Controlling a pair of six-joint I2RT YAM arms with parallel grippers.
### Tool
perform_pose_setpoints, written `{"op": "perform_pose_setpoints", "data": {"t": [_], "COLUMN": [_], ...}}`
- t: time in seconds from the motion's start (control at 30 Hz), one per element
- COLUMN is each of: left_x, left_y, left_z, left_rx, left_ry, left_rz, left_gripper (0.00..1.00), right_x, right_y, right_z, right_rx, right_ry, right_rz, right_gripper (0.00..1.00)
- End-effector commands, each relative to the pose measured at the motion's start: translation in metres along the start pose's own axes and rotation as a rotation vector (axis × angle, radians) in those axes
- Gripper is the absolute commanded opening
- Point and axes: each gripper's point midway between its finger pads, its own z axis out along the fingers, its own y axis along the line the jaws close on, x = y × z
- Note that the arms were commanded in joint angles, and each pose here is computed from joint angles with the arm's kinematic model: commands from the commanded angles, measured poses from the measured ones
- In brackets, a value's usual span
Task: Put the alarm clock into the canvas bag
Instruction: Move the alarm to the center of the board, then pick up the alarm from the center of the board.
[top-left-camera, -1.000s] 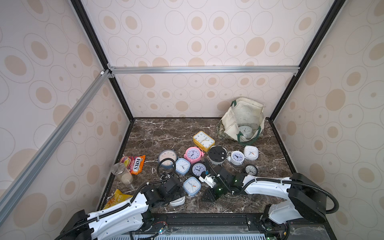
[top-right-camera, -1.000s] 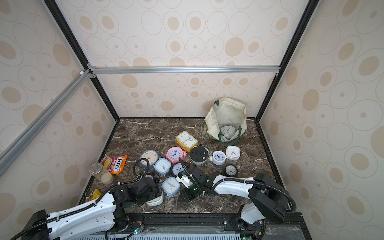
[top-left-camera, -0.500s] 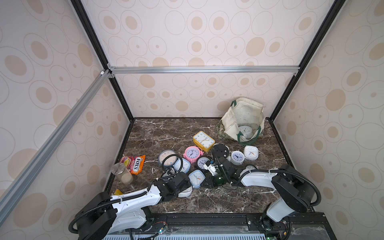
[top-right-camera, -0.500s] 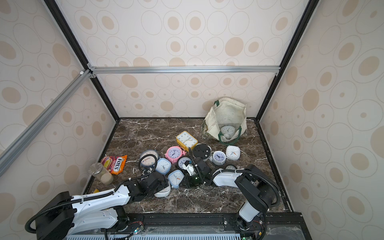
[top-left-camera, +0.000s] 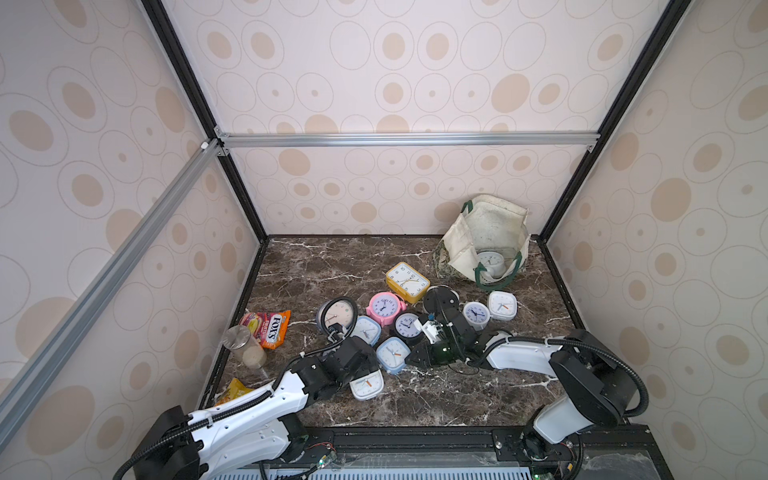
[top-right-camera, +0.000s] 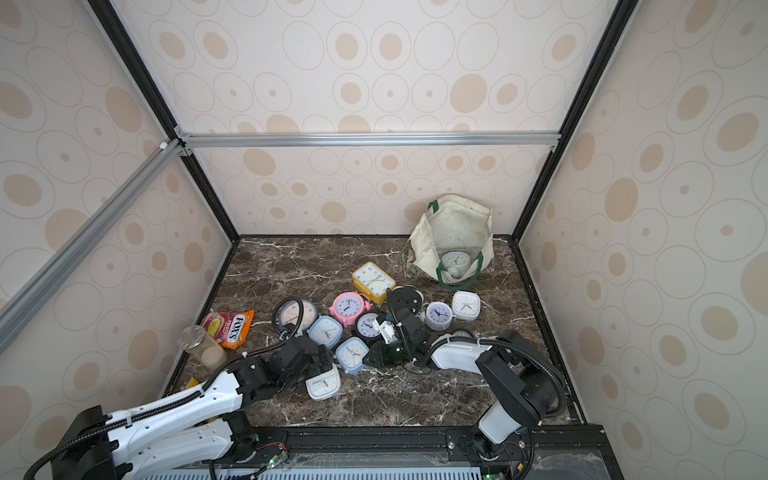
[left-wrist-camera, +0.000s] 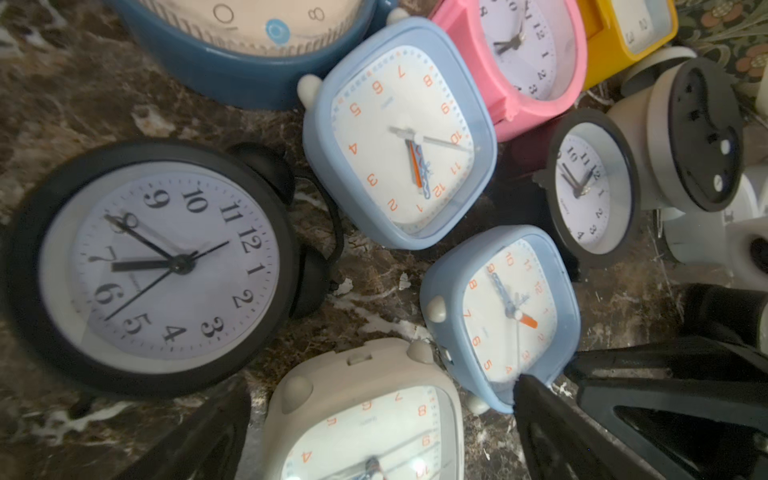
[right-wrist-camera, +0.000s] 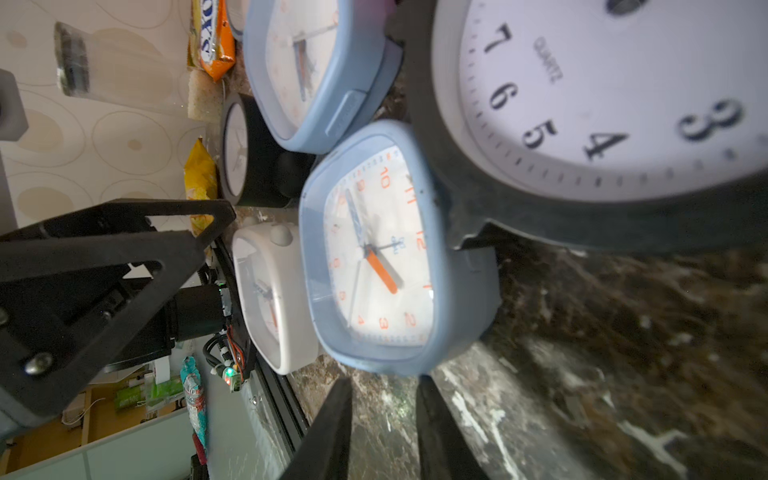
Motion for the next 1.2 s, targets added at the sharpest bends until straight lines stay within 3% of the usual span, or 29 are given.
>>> {"op": "perform_pose_setpoints", "data": {"t": [0.0,0.07,0.17,0.23,0.53,1.17], "left_x": [0.01,0.02,0.026,0.029,0.04,0.066], "left_y": [0.0,-0.001,0.004,0.007,-0.009,-0.002], "left_z": [-0.005,-0.003,-0.003,-0.003,0.007,0.021], "left_rx": [-0.029,-0.036,-0.09,-0.115,-0.107,-0.297], "left_ry": [0.084,0.122,0.153,0.165,0.2,0.261], "left_rz": [0.111,0.131,0.145,0.135,0.114,0.076], "left_gripper": [0.98,0.98,0.98,0.98,0.98,0.98], "right_x": [-0.005,-0.005,-0.003,0.0,0.02,0.026], "right_y": [0.012,0.017,0.023,0.024,0.014,0.01], "right_z": [-0.011,-0.014,-0.02,-0.023,-0.022,-0.02], "right_rx": [-0.019,-0.033,-0.051,-0.053,-0.03,-0.05], "right_ry": [-0.025,-0.028,-0.038,-0.038,0.002,-0.011], "right_rz": [-0.039,-0.049,-0.059,-0.069,-0.068,-0.074], "right_gripper": [0.35,0.46,0.73,0.81,0.8,0.81]}}
